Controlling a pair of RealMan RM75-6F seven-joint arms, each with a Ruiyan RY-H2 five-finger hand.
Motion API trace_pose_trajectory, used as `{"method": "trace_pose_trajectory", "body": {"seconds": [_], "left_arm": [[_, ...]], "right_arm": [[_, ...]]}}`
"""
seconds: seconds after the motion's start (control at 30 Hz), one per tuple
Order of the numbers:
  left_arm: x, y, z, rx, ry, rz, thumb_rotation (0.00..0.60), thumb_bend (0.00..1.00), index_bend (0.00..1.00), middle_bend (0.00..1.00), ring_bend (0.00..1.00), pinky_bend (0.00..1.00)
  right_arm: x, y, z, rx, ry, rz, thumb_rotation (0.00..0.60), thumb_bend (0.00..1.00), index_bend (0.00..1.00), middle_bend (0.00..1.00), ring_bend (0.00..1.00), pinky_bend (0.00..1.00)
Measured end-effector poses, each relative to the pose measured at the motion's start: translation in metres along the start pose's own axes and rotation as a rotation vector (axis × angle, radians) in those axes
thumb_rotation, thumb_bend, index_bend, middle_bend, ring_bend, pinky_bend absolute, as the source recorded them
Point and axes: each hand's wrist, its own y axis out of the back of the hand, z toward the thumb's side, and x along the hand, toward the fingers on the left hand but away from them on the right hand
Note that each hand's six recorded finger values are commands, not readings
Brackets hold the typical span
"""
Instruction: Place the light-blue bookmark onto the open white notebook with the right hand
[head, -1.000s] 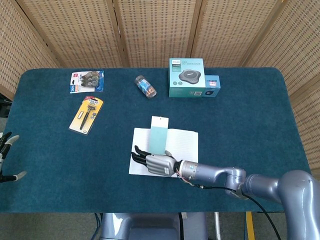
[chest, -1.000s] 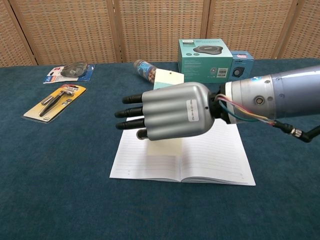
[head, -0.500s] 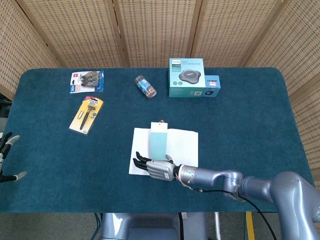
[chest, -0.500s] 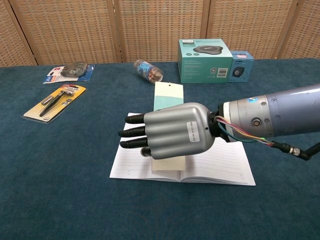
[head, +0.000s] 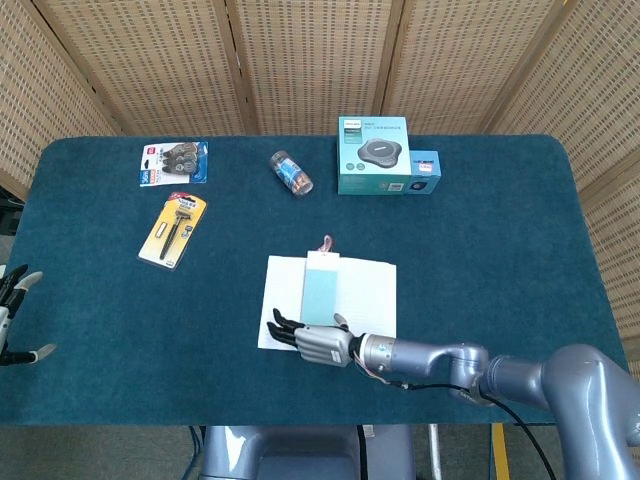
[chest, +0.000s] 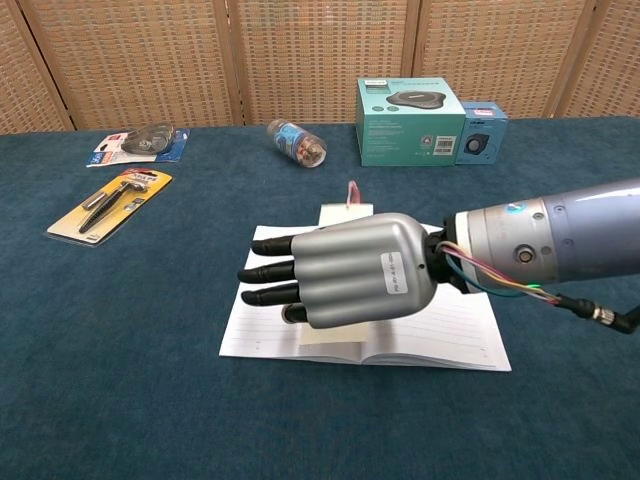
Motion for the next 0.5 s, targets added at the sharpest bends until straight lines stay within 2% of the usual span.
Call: {"method": "trace_pose_trajectory", "body": {"seconds": [0.33, 0.43, 0.5], "left_arm": [[0.001, -0.003, 0.002, 0.008, -0.004, -0.011, 0.6, 0.0, 0.0, 0.0, 0.0, 0.0], [0.001, -0.003, 0.003, 0.009, -0.007, -0.014, 0.6, 0.0, 0.0, 0.0, 0.0, 0.0], [0.001, -0.004, 0.004, 0.009, -0.009, -0.016, 0.6, 0.0, 0.0, 0.0, 0.0, 0.0]], "right_arm": [[0.014, 0.002, -0.01, -0.063, -0.056, -0.013, 0.6, 0.08, 0.23, 0.06, 0.0, 0.12], [0.019, 0.004, -0.018, -0.121, -0.098, -0.018, 0.6, 0.14, 0.23, 0.06, 0.0, 0.12], [0.024, 0.003, -0.028, -0.193, -0.15, -0.015, 0.6, 0.27, 0.23, 0.06, 0.0, 0.12]]}}
